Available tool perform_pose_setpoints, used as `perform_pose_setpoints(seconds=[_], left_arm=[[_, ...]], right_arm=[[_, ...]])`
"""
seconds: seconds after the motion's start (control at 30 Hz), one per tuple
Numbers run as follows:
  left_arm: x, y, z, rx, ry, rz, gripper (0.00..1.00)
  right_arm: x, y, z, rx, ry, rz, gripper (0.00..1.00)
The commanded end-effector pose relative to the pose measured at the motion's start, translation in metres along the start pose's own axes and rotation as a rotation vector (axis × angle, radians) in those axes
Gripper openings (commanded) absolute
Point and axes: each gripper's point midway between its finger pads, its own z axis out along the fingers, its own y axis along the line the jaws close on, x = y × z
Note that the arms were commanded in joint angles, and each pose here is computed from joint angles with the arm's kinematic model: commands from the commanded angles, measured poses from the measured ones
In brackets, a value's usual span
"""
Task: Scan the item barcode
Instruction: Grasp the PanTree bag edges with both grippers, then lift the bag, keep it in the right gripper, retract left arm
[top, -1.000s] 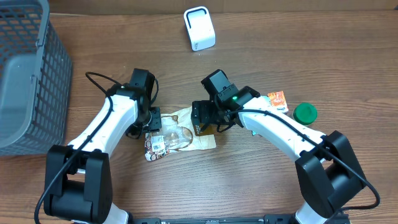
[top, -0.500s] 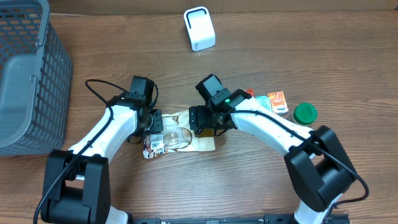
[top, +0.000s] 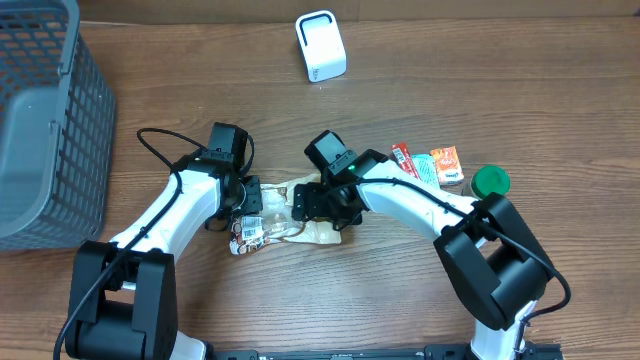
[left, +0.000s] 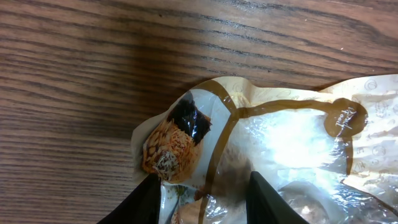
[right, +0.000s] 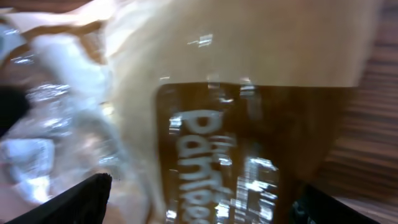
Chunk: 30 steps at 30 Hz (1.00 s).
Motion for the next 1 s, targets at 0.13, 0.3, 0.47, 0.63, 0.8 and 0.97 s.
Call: perform_pose_setpoints(seconds=[0.13,0.3,0.47,0.63,0.8,0.97], left_arm=[[0.033,0.016,0.023,-0.061,0.112,-0.017,0.33],[0.033,0.016,0.023,-0.061,0.112,-0.017,0.33],[0.032,0.016,0.023,-0.061,0.111,-0.017,0.34],[0.028,0.018,0.023,-0.069,0.093,-0.014,0.36],[0.009,0.017,0.019,-0.053,0.040,-0.004,0.45],[-0.022,0.019,0.001,-0.034,-0.018,-0.022,0.52]], right_arm=[[0.021,0.021,0.023,-0.136,0.135,-0.001,0.87],[0.018,0.038,0.021,-0.220,0.134,-0.039,0.72],[0.017,0.040,0.020,-0.227,0.131,-0.042,0.55],[0.017,0.040,0.020,-0.229,0.127,-0.055,0.29],[0.018,0.039,0.020,-0.228,0.130,-0.075,0.24],[0.019,0.039,0.020,-0.227,0.129,-0.098,0.23]])
